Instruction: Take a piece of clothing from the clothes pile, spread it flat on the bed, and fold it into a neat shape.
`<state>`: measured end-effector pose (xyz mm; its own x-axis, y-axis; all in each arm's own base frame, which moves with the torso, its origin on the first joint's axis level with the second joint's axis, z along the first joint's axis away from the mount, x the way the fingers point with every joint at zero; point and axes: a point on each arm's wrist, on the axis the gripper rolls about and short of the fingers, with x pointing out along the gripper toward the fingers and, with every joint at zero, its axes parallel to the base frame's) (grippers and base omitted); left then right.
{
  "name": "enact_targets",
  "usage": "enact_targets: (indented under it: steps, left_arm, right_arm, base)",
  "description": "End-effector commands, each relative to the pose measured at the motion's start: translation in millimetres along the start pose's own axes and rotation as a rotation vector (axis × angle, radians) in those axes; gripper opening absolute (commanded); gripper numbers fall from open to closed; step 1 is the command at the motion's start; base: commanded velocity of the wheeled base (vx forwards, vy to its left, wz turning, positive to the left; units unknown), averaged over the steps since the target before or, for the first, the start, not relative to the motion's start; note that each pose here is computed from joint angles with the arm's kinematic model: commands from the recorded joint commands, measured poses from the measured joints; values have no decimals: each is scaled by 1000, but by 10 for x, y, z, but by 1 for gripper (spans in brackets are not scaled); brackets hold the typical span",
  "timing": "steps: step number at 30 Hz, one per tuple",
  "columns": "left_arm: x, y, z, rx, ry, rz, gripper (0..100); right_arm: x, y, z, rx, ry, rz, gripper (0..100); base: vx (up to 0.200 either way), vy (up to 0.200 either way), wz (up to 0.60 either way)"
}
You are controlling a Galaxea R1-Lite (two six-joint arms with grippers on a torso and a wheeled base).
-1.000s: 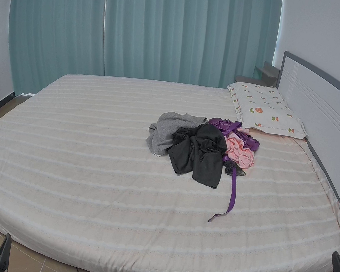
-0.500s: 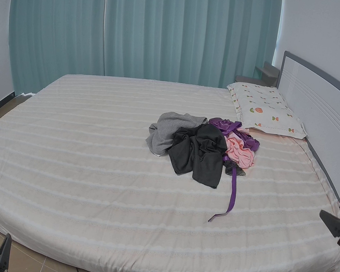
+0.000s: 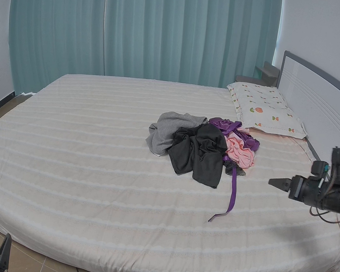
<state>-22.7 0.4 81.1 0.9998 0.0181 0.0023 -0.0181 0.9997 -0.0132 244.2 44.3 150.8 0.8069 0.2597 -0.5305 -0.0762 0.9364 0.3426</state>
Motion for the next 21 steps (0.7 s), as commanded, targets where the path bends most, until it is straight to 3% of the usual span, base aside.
enact_targets:
  steps: [1, 8, 21]
  left_arm:
    - [1, 1, -52, -1, 2, 0, 100]
    - [1, 1, -52, -1, 2, 0, 100]
    - [1, 1, -52, -1, 2, 0, 100]
  right_arm:
    - [1396, 278, -106, 113, 117, -18, 100]
    - [2035, 322, -149, 123, 98, -62, 100]
    - [2774, 282, -214, 326, 139, -107, 100]
  base:
    - [0, 0, 0]
    - [0, 0, 0]
    - [0, 0, 0]
